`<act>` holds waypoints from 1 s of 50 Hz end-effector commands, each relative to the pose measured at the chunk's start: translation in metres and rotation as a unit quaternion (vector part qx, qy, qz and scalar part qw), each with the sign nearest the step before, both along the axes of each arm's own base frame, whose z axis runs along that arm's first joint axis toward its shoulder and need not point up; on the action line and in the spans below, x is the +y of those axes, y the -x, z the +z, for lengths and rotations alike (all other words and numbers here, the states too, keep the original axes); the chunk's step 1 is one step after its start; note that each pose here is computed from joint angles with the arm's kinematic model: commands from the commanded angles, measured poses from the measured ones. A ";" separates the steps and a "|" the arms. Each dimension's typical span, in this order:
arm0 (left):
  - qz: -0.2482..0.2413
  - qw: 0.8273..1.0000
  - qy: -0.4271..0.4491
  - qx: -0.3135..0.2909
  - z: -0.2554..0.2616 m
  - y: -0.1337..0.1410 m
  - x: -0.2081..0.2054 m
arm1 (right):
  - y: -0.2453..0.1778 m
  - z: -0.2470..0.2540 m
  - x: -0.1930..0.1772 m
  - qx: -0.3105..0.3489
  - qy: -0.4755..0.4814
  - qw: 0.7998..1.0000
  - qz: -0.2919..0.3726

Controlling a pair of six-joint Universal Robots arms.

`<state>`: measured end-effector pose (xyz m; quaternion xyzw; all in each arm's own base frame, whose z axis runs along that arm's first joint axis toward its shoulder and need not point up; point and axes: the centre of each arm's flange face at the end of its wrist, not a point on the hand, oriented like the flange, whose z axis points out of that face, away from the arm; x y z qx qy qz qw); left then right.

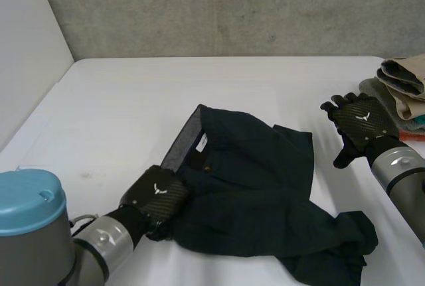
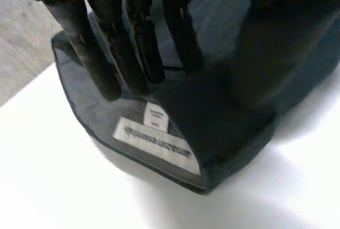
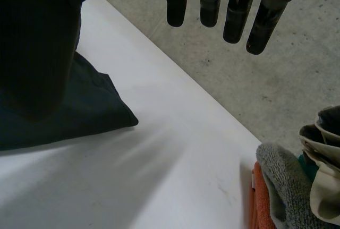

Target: Fold the laundry.

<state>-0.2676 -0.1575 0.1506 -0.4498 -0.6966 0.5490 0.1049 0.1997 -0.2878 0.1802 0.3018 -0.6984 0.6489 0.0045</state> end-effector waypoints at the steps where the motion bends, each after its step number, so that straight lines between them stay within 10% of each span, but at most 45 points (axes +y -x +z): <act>1: 0.028 0.996 0.090 -0.002 -0.006 0.006 -0.030 | 0.000 0.000 0.000 0.000 0.000 1.000 -0.002; 11: 0.160 0.954 0.255 -0.013 0.050 -0.014 -0.127 | 0.000 0.003 0.000 -0.002 0.005 1.000 -0.004; 22: 0.157 0.885 0.418 0.133 0.163 0.019 -0.161 | 0.000 0.004 0.001 -0.005 0.005 1.000 -0.004; 38: -0.162 0.932 0.162 0.280 0.073 0.147 -0.066 | 0.018 0.012 -0.015 -0.003 0.024 0.997 -0.077; 50: -0.096 0.965 0.061 0.235 0.077 0.105 -0.051 | 0.017 0.017 -0.018 -0.007 0.026 0.998 -0.052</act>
